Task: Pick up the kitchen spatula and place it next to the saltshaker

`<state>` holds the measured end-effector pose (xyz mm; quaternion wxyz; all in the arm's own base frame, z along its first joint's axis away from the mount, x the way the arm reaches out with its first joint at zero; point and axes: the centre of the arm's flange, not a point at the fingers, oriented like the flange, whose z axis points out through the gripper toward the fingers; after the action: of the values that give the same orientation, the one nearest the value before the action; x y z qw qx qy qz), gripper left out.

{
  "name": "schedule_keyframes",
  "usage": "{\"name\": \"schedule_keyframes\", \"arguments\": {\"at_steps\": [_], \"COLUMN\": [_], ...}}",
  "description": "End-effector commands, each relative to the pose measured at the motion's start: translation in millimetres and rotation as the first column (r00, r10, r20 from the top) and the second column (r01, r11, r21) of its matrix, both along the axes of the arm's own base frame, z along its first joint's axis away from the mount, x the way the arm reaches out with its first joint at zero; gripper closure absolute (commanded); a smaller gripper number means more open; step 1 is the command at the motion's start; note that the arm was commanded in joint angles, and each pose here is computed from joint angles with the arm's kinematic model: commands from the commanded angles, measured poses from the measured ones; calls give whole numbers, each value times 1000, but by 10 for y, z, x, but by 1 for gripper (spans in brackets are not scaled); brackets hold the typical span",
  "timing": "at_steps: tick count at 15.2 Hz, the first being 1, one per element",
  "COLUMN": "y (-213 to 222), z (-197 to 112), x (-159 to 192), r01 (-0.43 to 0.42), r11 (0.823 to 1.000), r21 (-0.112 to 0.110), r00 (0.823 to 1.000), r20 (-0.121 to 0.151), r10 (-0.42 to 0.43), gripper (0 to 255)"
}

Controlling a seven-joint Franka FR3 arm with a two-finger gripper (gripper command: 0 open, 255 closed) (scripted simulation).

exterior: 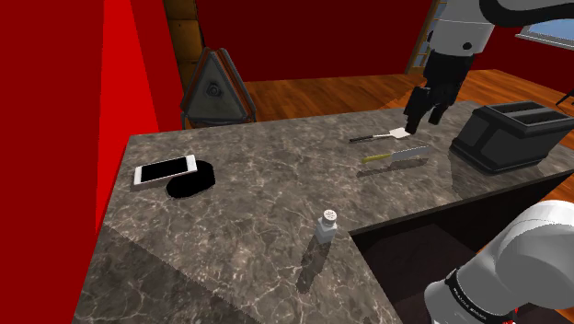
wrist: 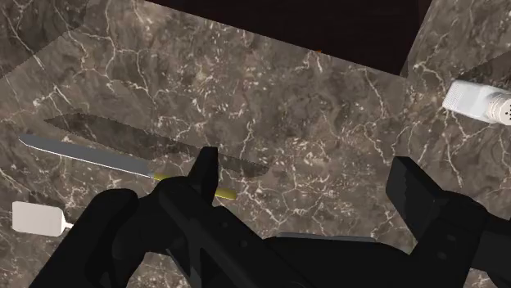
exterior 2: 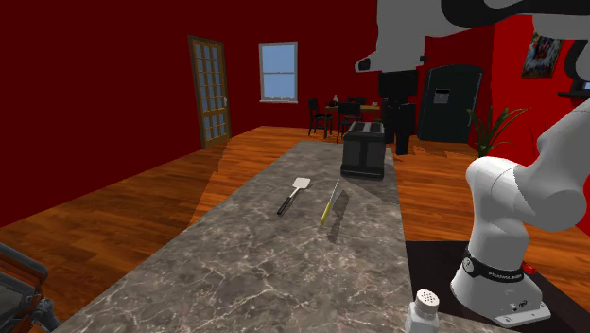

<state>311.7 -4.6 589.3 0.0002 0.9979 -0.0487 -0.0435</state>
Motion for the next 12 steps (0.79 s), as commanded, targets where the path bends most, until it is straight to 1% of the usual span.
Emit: {"name": "schedule_keyframes", "arguments": {"at_steps": [1, 3, 6, 9, 12], "y": [0, -236, -589, -937, -1277], "z": [0, -115, -289, -466, -645], "x": [0, -19, -12, 36, 124], "r01": [0, -75, -185, -294, -399], "r11": [1000, 997, 983, 956, 917], "r21": [0, 5, 11, 16, 20], "r00": [1000, 997, 982, 955, 916], "r20": [0, 8, 20, 33, 47], "r10": [0, 74, 185, 294, 398], "gripper": [0, 0, 0, 0, 0]}}
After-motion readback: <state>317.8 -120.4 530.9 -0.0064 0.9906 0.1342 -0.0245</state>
